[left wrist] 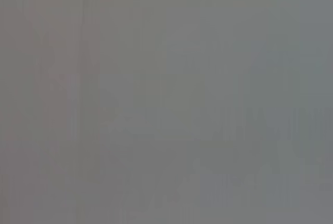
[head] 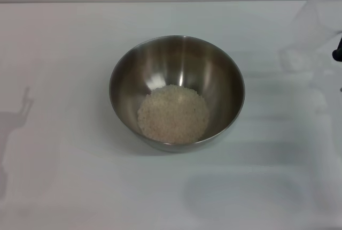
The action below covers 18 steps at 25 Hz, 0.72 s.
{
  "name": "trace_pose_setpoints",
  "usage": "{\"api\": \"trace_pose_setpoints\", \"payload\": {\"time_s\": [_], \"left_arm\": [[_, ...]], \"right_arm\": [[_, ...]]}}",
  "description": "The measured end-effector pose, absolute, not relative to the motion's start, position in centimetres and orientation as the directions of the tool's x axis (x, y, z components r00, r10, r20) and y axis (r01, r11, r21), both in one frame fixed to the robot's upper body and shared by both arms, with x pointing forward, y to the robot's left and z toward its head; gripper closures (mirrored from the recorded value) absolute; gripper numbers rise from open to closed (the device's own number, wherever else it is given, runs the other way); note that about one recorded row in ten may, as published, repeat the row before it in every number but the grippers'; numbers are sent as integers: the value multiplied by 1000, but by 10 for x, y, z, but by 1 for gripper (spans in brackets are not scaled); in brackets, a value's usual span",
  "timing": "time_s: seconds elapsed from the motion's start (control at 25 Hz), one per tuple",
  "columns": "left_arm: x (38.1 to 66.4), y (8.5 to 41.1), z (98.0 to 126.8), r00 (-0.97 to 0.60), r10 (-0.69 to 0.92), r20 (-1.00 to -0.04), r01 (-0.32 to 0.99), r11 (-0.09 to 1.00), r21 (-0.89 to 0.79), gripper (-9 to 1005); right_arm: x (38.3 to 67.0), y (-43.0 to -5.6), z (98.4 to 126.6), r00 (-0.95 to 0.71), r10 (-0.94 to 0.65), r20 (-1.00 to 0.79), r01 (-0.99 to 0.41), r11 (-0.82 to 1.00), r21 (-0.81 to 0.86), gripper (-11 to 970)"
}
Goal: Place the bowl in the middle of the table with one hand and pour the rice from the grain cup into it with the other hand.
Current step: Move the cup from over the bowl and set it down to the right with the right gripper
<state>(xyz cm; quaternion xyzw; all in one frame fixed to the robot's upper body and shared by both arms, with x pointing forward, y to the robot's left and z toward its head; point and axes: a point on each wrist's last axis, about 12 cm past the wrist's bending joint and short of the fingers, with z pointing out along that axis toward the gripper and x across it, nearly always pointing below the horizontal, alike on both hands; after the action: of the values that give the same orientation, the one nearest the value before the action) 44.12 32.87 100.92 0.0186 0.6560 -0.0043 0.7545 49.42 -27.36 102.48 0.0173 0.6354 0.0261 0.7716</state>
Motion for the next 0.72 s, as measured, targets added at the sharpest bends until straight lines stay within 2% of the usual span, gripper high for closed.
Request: {"api": "trace_pose_setpoints", "payload": {"time_s": [0.52, 0.72], "left_arm": [[441, 328, 1008, 134, 18, -991, 36, 999, 23, 167], [441, 328, 1008, 134, 18, -991, 36, 999, 23, 167]], "right_arm": [[528, -260, 1013, -5, 3, -1000, -97, 995, 4, 954], [537, -248, 1009, -66, -50, -997, -182, 983, -38, 955]]}}
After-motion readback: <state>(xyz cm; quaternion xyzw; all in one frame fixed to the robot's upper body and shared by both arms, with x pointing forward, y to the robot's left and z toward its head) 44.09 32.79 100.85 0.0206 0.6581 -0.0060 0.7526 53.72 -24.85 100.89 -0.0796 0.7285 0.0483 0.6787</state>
